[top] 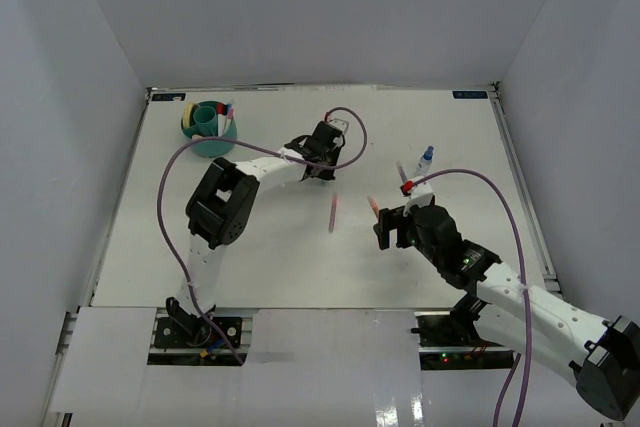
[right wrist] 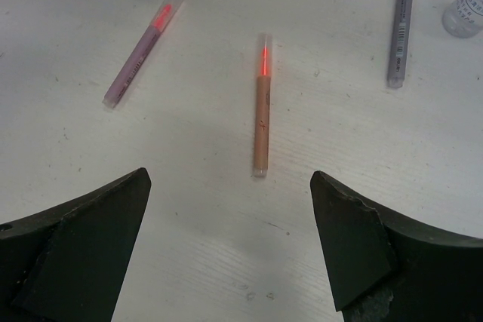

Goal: Sort the stationery into containers
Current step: Move the pen to the center of the board.

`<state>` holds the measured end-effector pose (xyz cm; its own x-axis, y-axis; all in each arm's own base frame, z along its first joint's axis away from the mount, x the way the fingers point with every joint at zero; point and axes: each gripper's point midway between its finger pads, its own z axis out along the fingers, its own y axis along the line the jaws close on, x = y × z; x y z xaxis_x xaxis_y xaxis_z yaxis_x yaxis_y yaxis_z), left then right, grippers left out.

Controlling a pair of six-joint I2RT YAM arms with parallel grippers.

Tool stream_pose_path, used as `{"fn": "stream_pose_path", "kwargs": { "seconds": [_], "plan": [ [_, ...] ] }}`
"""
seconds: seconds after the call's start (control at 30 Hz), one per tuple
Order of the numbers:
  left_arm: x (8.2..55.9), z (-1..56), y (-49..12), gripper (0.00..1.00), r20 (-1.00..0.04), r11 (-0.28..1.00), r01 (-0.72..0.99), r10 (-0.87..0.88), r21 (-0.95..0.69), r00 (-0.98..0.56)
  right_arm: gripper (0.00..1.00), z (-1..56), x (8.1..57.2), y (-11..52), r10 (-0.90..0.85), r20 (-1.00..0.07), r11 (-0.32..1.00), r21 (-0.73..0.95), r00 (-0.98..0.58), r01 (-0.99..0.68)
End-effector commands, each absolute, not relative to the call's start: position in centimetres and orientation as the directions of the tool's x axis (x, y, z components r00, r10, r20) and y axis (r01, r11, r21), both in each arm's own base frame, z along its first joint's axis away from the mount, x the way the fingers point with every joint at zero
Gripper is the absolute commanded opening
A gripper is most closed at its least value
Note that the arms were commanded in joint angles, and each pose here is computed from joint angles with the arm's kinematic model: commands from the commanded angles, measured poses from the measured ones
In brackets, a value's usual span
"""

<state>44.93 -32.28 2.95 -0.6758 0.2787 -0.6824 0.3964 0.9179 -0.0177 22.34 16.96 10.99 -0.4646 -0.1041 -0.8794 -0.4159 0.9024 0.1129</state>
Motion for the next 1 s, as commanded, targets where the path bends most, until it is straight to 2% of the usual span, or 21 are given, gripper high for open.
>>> {"fn": "stream_pose_path", "kwargs": {
  "seconds": [0.0, 0.1, 0.17, 0.2, 0.23, 0.33, 0.4, 0.43, 0.47, 0.6, 0.97],
  "plan": [
    [40.0, 3.0, -27.3, 0.0, -0.591, 0.932, 0.359, 0.318, 0.051, -0.742, 0.93, 11.0, 22.5, 17.3, -0.088, -0.885, 0.899, 0.128, -0.458, -0.42],
    [36.5, 2.1, -23.8, 0.0, -0.533, 0.947, 0.313, 0.303, 0.074, -0.79, 0.93, 10.9, 22.4, 17.5, -0.088, -0.883, 0.893, 0.135, -0.461, -0.428],
    [35.1, 3.4, -22.7, 0.0, -0.535, 0.956, 0.288, 0.274, 0.059, -0.799, 0.93, 10.9, 22.4, 17.7, -0.092, -0.882, 0.89, 0.135, -0.461, -0.436],
    [33.4, 2.5, -21.7, 0.01, -0.493, 0.956, 0.289, 0.279, 0.058, -0.824, 0.93, 10.8, 22.4, 17.7, -0.093, -0.882, 0.889, 0.136, -0.463, -0.437],
    [32.7, 3.1, -21.5, 0.03, -0.492, 0.959, 0.28, 0.263, 0.041, -0.83, 0.93, 10.8, 22.4, 17.7, -0.095, -0.882, 0.889, 0.133, -0.462, -0.438],
    [30.0, 3.0, -20.6, 0.11, -0.45, 0.959, 0.283, 0.253, 0.001, -0.857, 0.93, 10.6, 22.3, 17.8, -0.102, -0.879, 0.886, 0.133, -0.466, -0.444],
    [28.8, 2.9, -20.2, 0.24, -0.431, 0.962, 0.274, 0.24, -0.018, -0.87, 0.93, 11.1, 22.6, 18.0, -0.084, -0.889, 0.884, 0.142, -0.45, -0.446],
    [28.7, 3.4, -20.2, 0.32, -0.441, 0.962, 0.271, 0.232, -0.025, -0.867, 0.93, 11.1, 22.6, 18.1, -0.083, -0.889, 0.883, 0.143, -0.45, -0.447],
    [28.7, 3.6, -20.2, 0.35, -0.444, 0.963, 0.269, 0.23, -0.026, -0.866, 0.93, 11.0, 22.6, 18.0, -0.084, -0.889, 0.883, 0.143, -0.451, -0.447],
    [30.4, 4.8, -20.9, 0.42, -0.475, 0.965, 0.259, 0.217, -0.025, -0.853, 0.93, 11.0, 22.5, 18.1, -0.085, -0.89, 0.882, 0.142, -0.449, -0.449],
    [35.0, 3.4, -23.1, 0.43, -0.463, 0.964, 0.263, 0.221, -0.027, -0.858, 0.93, 11.2, 22.2, 17.5, -0.068, -0.899, 0.885, 0.146, -0.433, -0.442]
  ]
}}
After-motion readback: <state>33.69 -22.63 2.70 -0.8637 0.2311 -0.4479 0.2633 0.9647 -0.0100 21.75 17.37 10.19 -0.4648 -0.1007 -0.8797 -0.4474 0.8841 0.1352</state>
